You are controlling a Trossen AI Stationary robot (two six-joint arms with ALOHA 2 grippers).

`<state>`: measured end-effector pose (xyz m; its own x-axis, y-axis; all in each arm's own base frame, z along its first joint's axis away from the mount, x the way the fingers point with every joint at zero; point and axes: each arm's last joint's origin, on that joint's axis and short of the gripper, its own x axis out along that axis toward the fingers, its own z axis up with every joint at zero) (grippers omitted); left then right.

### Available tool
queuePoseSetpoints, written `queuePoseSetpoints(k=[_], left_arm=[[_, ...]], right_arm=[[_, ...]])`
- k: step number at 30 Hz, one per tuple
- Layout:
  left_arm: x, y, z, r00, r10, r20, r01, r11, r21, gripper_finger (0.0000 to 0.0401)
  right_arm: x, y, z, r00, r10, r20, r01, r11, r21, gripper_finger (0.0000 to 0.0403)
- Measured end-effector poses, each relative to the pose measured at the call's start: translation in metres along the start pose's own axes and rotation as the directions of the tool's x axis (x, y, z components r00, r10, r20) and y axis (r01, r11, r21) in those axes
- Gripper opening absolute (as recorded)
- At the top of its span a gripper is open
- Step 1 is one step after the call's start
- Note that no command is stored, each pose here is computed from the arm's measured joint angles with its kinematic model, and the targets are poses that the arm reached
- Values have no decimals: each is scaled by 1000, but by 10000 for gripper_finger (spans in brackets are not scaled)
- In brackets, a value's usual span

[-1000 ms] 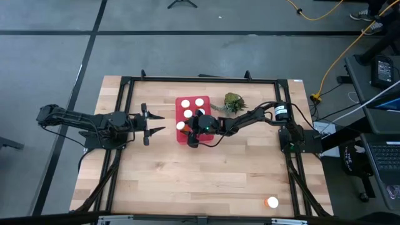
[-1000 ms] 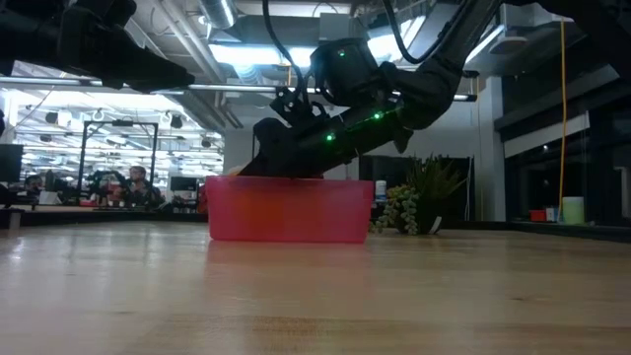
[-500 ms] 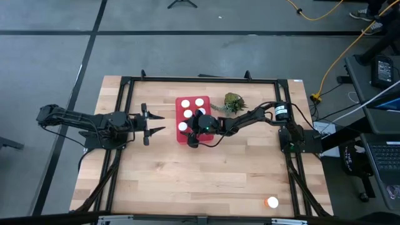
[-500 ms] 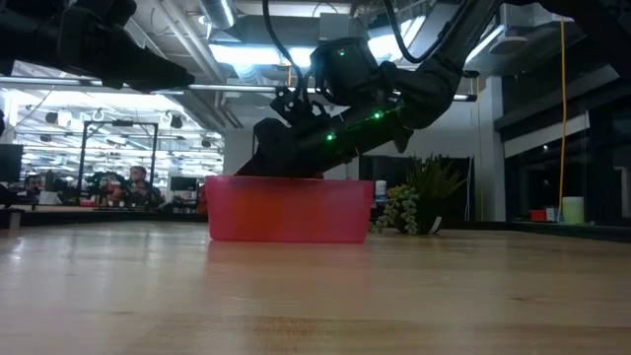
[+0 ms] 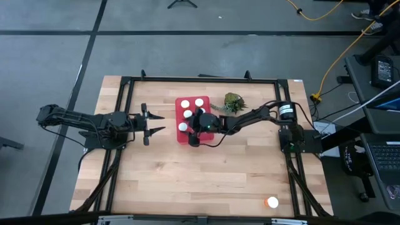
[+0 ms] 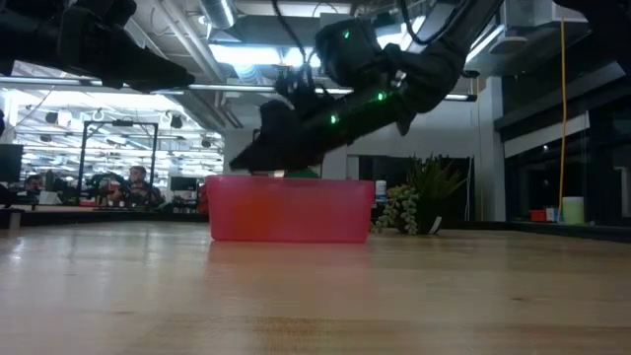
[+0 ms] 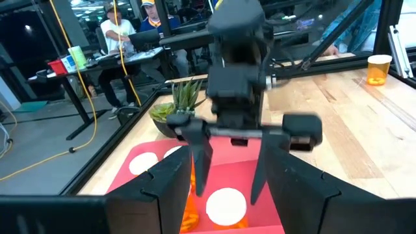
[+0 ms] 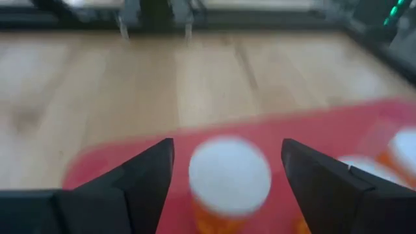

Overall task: Pick and place pill bottles into a basket
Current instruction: Put the orange pill bottle into the red bin

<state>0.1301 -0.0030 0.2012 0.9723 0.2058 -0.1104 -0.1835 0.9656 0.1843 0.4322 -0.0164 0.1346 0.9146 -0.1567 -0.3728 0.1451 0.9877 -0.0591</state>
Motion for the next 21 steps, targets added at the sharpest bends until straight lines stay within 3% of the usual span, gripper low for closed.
queuePoseSetpoints(k=[11,16,21], left_arm=[[0,0,1,1000,-2,8,2,1000,-2,189],[0,-1,1,999,-43,16,43,999,-7,189],[0,-3,4,993,-106,54,107,994,-16,189]], right_arm=[[-50,-4,63,992,6,128,6,996,-93,271],[-91,2,59,985,35,170,-20,996,-89,222],[-140,11,35,965,27,261,-17,999,-39,171]])
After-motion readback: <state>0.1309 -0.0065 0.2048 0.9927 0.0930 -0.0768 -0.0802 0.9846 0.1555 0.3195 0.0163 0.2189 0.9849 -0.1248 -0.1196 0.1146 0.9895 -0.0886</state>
